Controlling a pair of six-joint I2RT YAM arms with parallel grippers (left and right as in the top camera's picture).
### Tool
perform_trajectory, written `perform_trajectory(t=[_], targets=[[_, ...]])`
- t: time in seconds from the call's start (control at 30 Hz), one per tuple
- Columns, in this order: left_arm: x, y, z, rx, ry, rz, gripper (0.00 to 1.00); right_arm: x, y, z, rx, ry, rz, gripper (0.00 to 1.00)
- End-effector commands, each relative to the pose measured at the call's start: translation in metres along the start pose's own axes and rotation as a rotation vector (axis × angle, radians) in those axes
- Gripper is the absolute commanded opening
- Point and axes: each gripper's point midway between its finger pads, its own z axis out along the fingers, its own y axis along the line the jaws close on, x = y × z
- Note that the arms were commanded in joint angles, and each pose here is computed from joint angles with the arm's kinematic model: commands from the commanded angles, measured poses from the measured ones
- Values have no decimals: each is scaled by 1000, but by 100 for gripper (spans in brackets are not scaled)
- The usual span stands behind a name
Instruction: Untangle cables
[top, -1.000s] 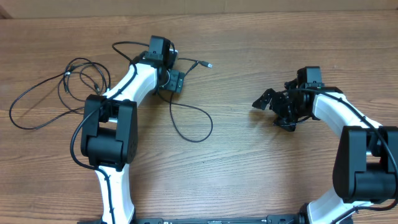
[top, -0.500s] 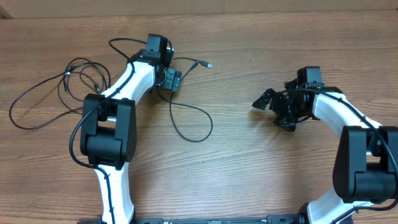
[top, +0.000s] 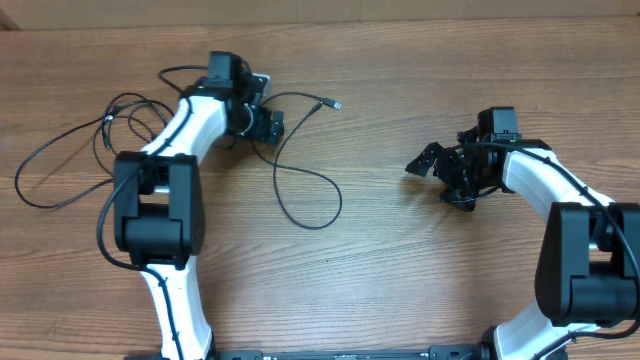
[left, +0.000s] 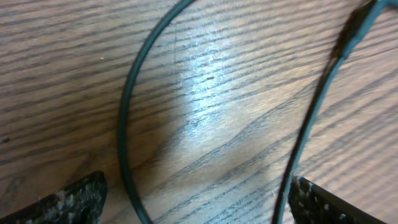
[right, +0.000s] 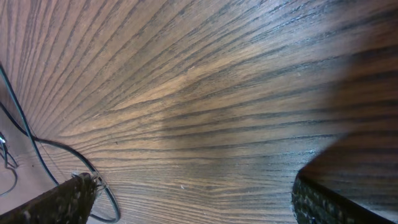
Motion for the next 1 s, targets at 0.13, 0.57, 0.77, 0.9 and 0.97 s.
perform_trajectory(t=[0.13,0.57,0.77,0.9,0.97], targets=[[19,-15,3,176,52,12,91,2,-33,13,127,-2,21,100],[53,-19,24,-8,184,82,85,2,-33,13,127,-2,21,100],[83,-17,50,-48,275,68,80,2,-33,13,127,-2,21,100],[102,-23,65,-13,332,38,81,2,-33,13,127,-2,21,100],[106,-24,67,-6,348,34,86,2,-33,13,127,-2,21,100]])
